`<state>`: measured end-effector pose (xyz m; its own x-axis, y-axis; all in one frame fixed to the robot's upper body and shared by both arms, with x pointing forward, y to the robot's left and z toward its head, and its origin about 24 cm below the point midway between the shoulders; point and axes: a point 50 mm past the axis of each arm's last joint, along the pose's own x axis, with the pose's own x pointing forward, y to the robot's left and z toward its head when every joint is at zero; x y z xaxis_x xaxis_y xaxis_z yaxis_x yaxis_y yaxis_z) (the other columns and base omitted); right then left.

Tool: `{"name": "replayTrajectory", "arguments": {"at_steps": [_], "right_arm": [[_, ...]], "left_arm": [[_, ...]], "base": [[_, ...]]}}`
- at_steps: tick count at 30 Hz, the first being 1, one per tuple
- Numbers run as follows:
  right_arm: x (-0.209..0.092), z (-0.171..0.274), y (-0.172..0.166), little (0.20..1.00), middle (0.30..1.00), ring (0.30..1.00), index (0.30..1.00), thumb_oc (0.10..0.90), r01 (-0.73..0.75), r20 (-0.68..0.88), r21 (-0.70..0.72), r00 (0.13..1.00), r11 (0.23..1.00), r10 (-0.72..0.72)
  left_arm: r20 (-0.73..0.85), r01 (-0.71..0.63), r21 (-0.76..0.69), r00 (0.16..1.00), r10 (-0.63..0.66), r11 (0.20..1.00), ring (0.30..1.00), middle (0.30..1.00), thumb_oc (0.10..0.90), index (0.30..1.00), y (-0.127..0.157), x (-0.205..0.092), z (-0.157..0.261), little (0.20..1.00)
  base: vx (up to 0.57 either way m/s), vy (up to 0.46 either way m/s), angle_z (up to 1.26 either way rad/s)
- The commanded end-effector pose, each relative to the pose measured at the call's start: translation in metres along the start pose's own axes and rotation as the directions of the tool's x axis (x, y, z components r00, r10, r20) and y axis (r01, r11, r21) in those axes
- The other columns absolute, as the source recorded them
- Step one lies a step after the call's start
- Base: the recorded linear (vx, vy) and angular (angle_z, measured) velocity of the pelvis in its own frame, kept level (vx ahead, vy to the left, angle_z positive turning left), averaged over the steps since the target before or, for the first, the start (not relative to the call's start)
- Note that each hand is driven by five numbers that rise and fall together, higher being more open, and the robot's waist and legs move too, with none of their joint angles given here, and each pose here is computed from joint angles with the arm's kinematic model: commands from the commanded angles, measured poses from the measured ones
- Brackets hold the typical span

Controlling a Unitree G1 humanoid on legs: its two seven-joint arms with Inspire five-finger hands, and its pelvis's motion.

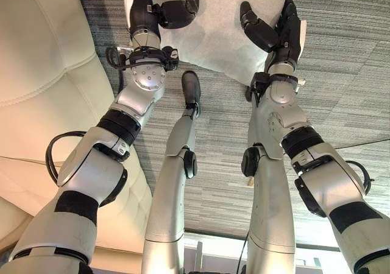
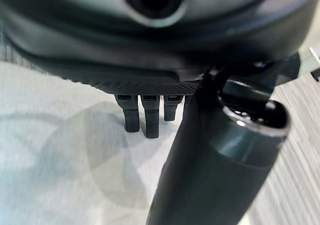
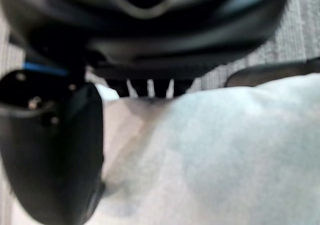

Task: Pick up all the scattered cushions and arrange them neatly on the sofa.

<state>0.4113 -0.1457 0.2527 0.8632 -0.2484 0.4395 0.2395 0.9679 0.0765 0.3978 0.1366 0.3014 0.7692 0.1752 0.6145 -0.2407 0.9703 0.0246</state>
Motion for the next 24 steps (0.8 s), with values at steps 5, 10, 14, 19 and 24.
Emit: {"name": "replayTrajectory", "arguments": {"at_steps": [5, 10, 14, 19, 24], "right_arm": [[-0.014, 0.012, 0.028, 0.900, 0.900, 0.900, 0.900, 0.800, -0.116, 0.109, 0.004, 0.987, 0.993, 0.115], [-0.013, 0.020, 0.029, 0.900, 0.900, 0.900, 0.900, 0.800, -0.131, 0.137, 0.008, 0.982, 0.991, 0.129], [-0.010, 0.031, 0.034, 0.900, 0.900, 0.900, 0.900, 0.800, -0.156, 0.165, 0.006, 0.974, 0.988, 0.153], [-0.011, 0.040, 0.044, 0.900, 0.900, 0.900, 0.900, 0.800, -0.197, 0.184, 0.002, 0.964, 0.980, 0.193], [-0.012, 0.041, 0.051, 0.693, 0.693, 0.693, 0.693, 0.662, -0.228, 0.181, 0.003, 0.958, 0.974, 0.224]], "left_arm": [[-0.003, -0.246, 0.025, 0.969, 0.246, 0.969, 0.900, 0.900, 0.800, 0.900, 0.067, -0.010, -0.021, 0.900], [-0.031, -0.190, 0.108, 0.980, 0.195, 0.976, 0.900, 0.900, 0.800, 0.900, 0.062, -0.007, -0.027, 0.900], [-0.040, -0.060, 0.156, 0.997, 0.067, 0.986, 0.900, 0.900, 0.800, 0.900, 0.033, 0.003, -0.019, 0.900], [-0.002, 0.101, 0.121, 0.995, -0.101, 0.988, 0.900, 0.900, 0.800, 0.900, -0.021, 0.000, -0.001, 0.900], [0.084, 0.259, 0.078, 0.961, -0.265, 0.963, 0.700, 0.700, 0.667, 0.700, -0.072, -0.014, 0.024, 0.700]], "base": [[0.00, 0.015, 0.01], [0.00, 0.029, 0.02], [0.00, 0.008, 0.00], [0.00, 0.007, 0.00], [0.00, 0.000, 0.00]]}}
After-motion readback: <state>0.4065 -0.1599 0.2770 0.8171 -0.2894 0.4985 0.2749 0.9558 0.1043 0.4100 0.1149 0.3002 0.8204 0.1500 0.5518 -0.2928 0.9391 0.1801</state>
